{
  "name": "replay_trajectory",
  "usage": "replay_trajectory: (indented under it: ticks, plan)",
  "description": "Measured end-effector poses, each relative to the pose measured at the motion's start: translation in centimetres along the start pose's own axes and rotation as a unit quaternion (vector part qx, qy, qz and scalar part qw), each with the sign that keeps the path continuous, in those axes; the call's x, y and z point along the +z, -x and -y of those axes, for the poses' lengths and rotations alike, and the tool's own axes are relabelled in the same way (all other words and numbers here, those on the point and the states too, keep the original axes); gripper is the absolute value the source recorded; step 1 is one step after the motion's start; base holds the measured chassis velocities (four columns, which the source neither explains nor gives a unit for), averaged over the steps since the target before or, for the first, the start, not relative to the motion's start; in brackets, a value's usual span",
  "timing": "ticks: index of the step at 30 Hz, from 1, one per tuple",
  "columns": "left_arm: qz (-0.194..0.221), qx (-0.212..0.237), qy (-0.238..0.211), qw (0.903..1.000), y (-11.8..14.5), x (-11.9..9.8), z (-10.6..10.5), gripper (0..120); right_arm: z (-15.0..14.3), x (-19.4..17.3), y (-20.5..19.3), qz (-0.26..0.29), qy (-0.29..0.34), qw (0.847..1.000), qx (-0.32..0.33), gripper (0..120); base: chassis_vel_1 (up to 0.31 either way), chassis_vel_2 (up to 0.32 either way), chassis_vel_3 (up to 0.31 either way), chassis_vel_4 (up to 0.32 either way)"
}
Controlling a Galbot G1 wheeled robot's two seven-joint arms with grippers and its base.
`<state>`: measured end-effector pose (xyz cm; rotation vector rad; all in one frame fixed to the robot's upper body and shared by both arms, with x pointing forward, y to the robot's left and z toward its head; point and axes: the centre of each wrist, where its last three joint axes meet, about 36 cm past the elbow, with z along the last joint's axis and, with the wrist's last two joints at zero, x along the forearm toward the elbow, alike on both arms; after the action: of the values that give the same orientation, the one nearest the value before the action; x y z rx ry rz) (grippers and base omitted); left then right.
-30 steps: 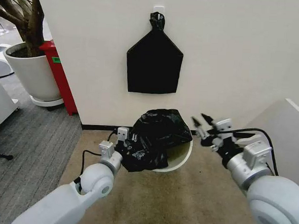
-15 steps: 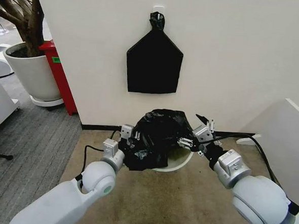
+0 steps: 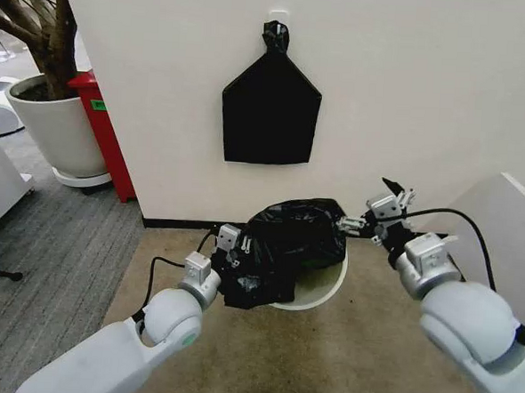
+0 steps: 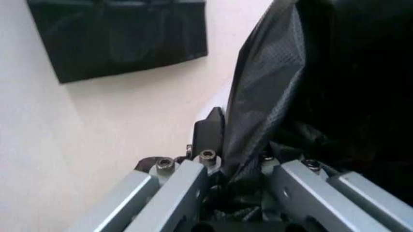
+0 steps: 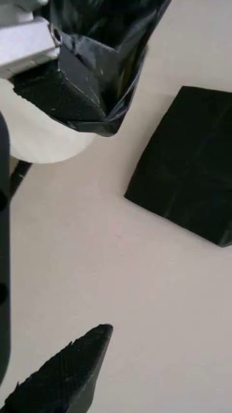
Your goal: Place the garbage bag over the trash bin.
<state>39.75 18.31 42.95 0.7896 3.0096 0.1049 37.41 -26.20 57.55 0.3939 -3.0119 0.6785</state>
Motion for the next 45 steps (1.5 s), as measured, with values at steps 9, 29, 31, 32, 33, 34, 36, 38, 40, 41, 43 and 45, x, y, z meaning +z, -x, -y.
replay_trajectory:
  ticks: [9, 29, 31, 32, 33, 34, 36, 38, 40, 41, 43, 45]
  plan:
    - [0.036, 0.042, 0.029, 0.9981, -0.8, 1.1, -1.4, 0, 4.1, 2.6, 2.4, -0.016, 0.079, 0.993, -0.088, 100, 0.0, 0.0, 0.0, 0.0]
    - [0.015, 0.002, -0.118, 0.993, -1.1, 2.0, -2.3, 0, 13.2, 7.7, 3.9, -0.041, 0.349, 0.91, -0.219, 100, 0.0, 0.0, 0.0, 0.0]
    - [0.002, -0.017, -0.137, 0.9904, -0.9, 2.0, -2.4, 0, 13.1, 6.7, 3.5, -0.036, 0.376, 0.903, -0.204, 100, 0.0, 0.0, 0.0, 0.0]
    - [-0.006, -0.041, -0.144, 0.9888, -0.6, 2.0, -2.5, 0, 12.6, 5.6, 3.1, -0.038, 0.386, 0.904, -0.181, 100, 0.0, 0.0, 0.0, 0.0]
    - [-0.011, -0.058, -0.146, 0.9875, -0.3, 1.9, -2.5, 0, 11.9, 4.6, 2.7, -0.043, 0.391, 0.905, -0.161, 100, 0.0, 0.0, 0.0, 0.0]
    - [-0.019, -0.083, -0.153, 0.9846, 0.2, 1.8, -2.4, 0, 10.1, 2.3, 1.8, -0.051, 0.397, 0.907, -0.13, 100, 0.0, 0.0, 0.0, 0.0]
    - [-0.022, -0.094, -0.156, 0.983, 0.5, 1.6, -2.2, 0, 9.0, 1.2, 1.3, -0.052, 0.398, 0.908, -0.119, 100, 0.0, 0.0, 0.0, 0.0]
    - [-0.026, -0.106, -0.158, 0.9814, 1.0, 1.5, -2.0, 0, 6.8, -1.0, 0.0, -0.053, 0.398, 0.911, -0.097, 100, 0.0, 0.0, 0.0, 0.0]
    - [-0.028, -0.129, -0.156, 0.9789, 2.3, 0.8, -1.5, 0, 2.4, -4.5, -2.9, -0.055, 0.413, 0.906, -0.077, 100, 0.0, 0.0, 0.0, 0.0]
    - [-0.027, -0.142, -0.157, 0.977, 3.2, 0.3, -1.2, 0, 0.9, -5.4, -4.2, -0.06, 0.436, 0.894, -0.089, 100, 0.0, 0.0, 0.0, 0.0]
    - [-0.028, -0.148, -0.158, 0.976, 3.7, 0.0, -1.0, 0, 0.2, -5.7, -4.9, -0.064, 0.452, 0.884, -0.098, 100, 0.0, 0.0, 0.0, 0.0]
    - [-0.03, -0.156, -0.158, 0.9746, 4.7, -0.4, -0.3, 0, -1.0, -5.9, -5.6, -0.084, 0.497, 0.856, -0.115, 100, 0.0, 0.0, 0.0, 0.0]
